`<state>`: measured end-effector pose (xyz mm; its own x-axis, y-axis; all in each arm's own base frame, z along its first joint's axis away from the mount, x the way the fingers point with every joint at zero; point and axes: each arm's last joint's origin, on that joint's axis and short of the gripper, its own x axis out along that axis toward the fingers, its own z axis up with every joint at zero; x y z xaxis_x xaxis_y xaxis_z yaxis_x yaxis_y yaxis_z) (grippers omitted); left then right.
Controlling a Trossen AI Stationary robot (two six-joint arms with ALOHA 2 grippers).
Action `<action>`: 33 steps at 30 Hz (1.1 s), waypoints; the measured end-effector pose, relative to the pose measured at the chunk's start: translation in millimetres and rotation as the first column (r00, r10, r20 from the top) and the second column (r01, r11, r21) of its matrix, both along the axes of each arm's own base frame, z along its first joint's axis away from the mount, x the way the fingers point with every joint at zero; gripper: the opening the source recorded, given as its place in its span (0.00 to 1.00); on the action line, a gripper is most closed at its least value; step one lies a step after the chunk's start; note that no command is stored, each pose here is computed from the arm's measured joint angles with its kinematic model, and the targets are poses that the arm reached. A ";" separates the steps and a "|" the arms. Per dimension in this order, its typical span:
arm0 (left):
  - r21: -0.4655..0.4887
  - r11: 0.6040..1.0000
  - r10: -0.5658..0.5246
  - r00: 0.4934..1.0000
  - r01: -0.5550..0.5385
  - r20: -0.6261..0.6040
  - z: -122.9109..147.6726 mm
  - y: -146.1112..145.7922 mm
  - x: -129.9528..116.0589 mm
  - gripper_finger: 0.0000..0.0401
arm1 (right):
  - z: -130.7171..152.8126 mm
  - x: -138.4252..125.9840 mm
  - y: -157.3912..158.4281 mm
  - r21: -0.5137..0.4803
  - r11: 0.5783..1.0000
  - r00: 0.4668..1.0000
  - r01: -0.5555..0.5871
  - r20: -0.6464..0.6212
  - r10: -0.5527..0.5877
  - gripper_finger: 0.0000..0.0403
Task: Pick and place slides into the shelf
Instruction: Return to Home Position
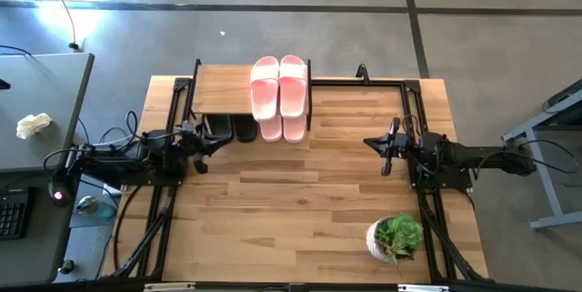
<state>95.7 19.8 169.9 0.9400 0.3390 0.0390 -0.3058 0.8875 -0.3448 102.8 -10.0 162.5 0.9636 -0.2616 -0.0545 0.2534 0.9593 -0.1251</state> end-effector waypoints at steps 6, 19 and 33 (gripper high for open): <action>0.000 1.000 0.000 1.000 0.000 0.000 0.1 0.0 0.0 0.00 | 0.0 0.0 0.0 0.000 1.000 1.000 0.000 -0.001 0.000 0.00; -0.001 1.000 0.000 1.000 0.000 0.001 0.3 0.0 0.0 0.00 | 0.2 -0.1 0.0 0.000 1.000 1.000 0.000 -0.002 0.000 0.00; -0.001 1.000 0.000 1.000 0.000 0.002 0.3 0.0 0.0 0.00 | 0.1 0.0 0.0 0.000 1.000 1.000 0.000 -0.003 0.000 0.00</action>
<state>95.7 19.7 170.2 0.9399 0.3390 0.0405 -0.3051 0.8872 -0.3461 102.7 -10.1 162.6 0.9634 -0.2620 -0.0570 0.2534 0.9592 -0.1254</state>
